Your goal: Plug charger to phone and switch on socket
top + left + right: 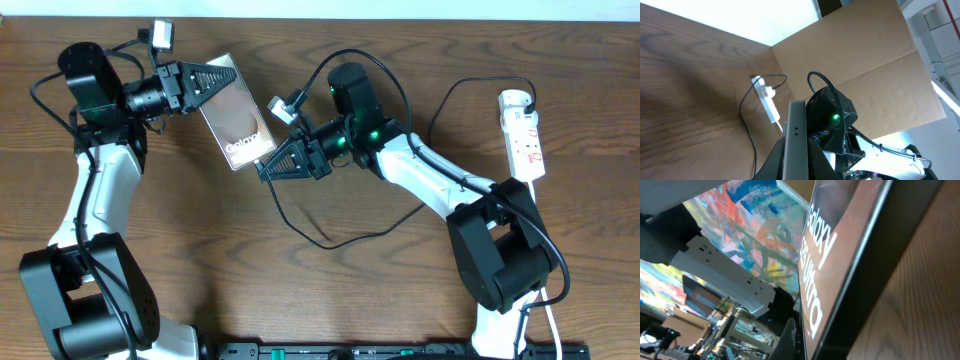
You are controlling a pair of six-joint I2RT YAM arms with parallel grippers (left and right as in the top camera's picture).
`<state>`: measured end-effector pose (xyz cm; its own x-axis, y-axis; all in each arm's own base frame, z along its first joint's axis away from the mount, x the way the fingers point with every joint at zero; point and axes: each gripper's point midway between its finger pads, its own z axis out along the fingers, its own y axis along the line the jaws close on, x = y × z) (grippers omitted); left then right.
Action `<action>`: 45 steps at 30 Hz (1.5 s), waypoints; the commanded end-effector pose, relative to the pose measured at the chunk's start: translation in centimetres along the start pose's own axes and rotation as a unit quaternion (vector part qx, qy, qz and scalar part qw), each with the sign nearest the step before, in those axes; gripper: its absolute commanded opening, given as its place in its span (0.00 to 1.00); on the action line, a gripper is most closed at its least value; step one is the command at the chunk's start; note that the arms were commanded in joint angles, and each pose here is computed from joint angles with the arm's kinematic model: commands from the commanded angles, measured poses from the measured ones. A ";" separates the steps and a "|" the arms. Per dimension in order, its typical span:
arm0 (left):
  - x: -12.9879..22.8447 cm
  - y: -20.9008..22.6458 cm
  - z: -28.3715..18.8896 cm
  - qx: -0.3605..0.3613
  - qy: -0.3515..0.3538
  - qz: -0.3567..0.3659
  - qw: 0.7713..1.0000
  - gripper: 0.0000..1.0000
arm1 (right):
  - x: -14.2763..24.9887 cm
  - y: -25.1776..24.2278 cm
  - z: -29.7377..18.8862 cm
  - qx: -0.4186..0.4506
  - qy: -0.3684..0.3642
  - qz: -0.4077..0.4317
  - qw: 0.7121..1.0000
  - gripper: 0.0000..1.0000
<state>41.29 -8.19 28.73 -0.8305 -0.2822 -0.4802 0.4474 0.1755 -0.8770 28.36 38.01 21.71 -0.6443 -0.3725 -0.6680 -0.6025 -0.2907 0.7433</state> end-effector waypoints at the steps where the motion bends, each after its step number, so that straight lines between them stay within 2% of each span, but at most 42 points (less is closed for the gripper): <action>1: 1.7 -2.0 1.7 0.034 0.046 0.028 0.998 0.07 | -1.6 -0.3 -0.2 0.027 -0.015 -0.037 0.999 0.01; 13: 1.7 -2.0 1.9 0.035 0.047 0.032 0.998 0.08 | -2.4 -1.1 -1.6 0.051 -0.032 -0.044 0.997 0.01; 26: 0.2 -0.9 2.0 0.000 0.005 0.038 0.999 0.07 | -3.5 -2.3 -3.4 0.087 -0.059 -0.031 0.994 0.01; 45: 0.8 -1.2 3.7 0.003 0.013 0.075 0.997 0.07 | -5.7 -2.8 -5.1 0.118 -0.097 -0.044 0.987 0.01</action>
<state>44.03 -9.40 29.16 -0.7309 -0.3489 -0.5866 0.5075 0.2969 -0.8089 33.12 36.52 21.39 -0.6900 -0.2703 -0.6715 -0.6515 -0.1724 0.7388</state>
